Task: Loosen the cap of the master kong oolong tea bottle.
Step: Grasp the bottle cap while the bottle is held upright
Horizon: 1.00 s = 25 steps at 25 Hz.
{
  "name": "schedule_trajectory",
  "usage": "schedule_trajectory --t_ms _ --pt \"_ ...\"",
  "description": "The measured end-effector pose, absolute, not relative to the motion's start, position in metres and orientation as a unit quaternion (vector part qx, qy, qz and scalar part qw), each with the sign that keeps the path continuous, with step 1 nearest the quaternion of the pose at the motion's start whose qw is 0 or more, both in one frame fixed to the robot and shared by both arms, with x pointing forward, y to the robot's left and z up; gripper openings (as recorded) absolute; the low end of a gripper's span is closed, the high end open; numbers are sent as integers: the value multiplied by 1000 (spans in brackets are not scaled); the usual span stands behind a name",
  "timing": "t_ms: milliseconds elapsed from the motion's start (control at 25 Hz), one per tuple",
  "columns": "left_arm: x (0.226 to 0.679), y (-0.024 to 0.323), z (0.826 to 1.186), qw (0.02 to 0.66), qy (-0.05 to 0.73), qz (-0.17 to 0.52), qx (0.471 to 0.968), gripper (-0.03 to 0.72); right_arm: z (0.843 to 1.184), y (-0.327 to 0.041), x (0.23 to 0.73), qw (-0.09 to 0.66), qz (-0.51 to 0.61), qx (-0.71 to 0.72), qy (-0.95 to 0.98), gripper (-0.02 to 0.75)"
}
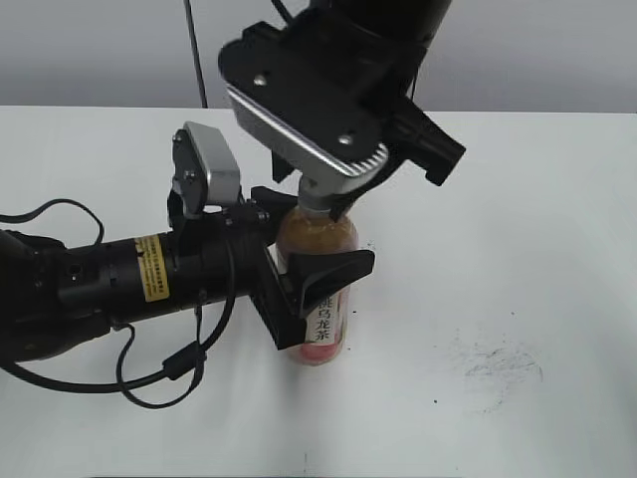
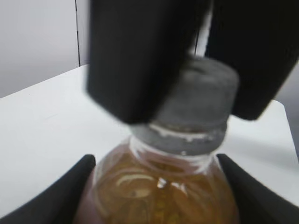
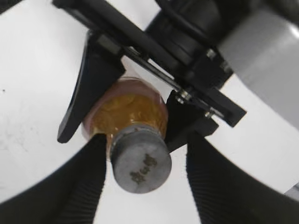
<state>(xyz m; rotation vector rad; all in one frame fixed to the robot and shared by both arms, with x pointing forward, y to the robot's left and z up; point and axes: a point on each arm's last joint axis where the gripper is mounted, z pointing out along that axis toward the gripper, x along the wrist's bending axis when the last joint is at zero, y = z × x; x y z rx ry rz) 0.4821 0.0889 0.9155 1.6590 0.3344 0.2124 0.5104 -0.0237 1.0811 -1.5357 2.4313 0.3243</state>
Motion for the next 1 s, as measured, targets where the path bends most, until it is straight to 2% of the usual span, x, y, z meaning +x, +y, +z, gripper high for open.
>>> schedule_trajectory --t_ms 120,200,280,400,560,800,1000 --pt "482 89 916 658 142 94 733 448 1081 -24 511 108 126 -413 896 571" --pt "481 89 916 658 142 94 733 448 1081 -24 511 96 136 -326 931 622" --pt "481 89 916 658 142 94 733 448 1081 -24 511 77 147 -203 965 615" --pt "481 89 916 659 142 94 733 448 1081 -24 511 53 157 -45 985 557" --pt "481 89 916 658 142 94 733 448 1081 -24 511 23 164 142 976 535" --pt "481 89 916 659 142 94 733 448 1081 -25 512 -12 162 370 915 533" --pt "482 89 916 659 144 95 732 448 1080 -29 516 1 149 465 873 513"
